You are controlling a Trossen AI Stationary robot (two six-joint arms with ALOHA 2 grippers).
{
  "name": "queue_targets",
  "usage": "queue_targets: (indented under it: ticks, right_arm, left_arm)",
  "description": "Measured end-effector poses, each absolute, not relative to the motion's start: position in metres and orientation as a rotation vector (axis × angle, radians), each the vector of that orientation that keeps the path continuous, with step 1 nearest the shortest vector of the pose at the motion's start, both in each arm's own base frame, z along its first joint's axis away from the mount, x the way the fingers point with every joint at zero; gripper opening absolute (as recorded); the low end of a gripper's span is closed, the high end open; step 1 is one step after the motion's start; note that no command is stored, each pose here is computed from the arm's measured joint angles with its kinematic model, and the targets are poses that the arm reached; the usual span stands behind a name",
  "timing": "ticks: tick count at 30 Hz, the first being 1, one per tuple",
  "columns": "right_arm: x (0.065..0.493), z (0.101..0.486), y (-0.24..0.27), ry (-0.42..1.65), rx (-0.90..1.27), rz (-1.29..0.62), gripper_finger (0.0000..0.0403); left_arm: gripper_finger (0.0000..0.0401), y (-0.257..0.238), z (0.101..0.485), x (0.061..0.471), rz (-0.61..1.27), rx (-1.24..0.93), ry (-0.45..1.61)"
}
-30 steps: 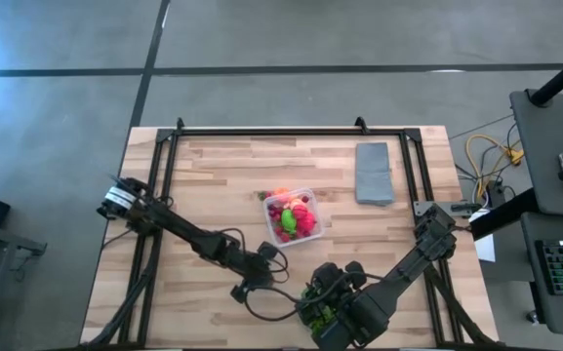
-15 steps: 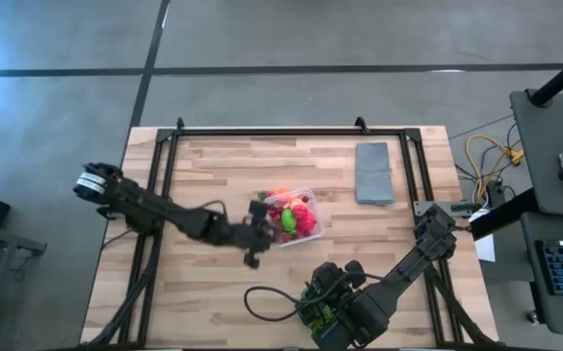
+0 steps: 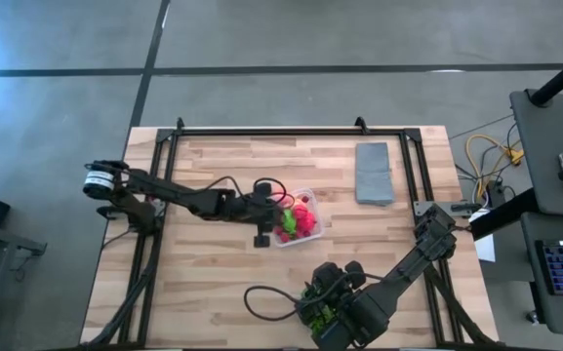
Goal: Pick and placing Produce into tupperware
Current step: Put the red strawberry into the transparent container, then adjust the transparent container
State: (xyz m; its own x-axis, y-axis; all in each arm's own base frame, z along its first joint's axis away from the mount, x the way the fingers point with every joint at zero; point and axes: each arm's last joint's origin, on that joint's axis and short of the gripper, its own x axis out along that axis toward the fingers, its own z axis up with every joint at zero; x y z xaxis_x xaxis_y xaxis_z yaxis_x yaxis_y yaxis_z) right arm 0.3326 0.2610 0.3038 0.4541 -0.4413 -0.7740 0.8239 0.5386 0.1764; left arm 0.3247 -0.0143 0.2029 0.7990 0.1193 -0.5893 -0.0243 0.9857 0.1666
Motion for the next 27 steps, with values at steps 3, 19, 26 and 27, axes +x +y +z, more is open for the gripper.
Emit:
queue_targets:
  ticks: [3, 19, 26, 27]
  right_arm:
    - [0.333, 0.304, 0.260, 0.749, 0.569, -0.832, 0.0189]
    - [0.355, 0.303, 0.226, 0.655, 0.632, -0.955, 0.0184]
    - [0.379, 0.318, 0.162, 0.732, 0.602, -1.008, 0.0105]
    - [0.383, 0.319, 0.151, 0.748, 0.590, -1.016, 0.0087]
  left_arm:
    - [0.0128, -0.015, 0.203, 0.325, 0.058, 0.123, 0.637]
    - [0.0261, -0.012, 0.226, 0.306, 0.203, 0.010, 0.634]
    - [0.0179, -0.005, 0.240, 0.272, 0.283, 0.016, 0.704]
    - [0.0164, -0.004, 0.240, 0.268, 0.284, 0.016, 0.709]
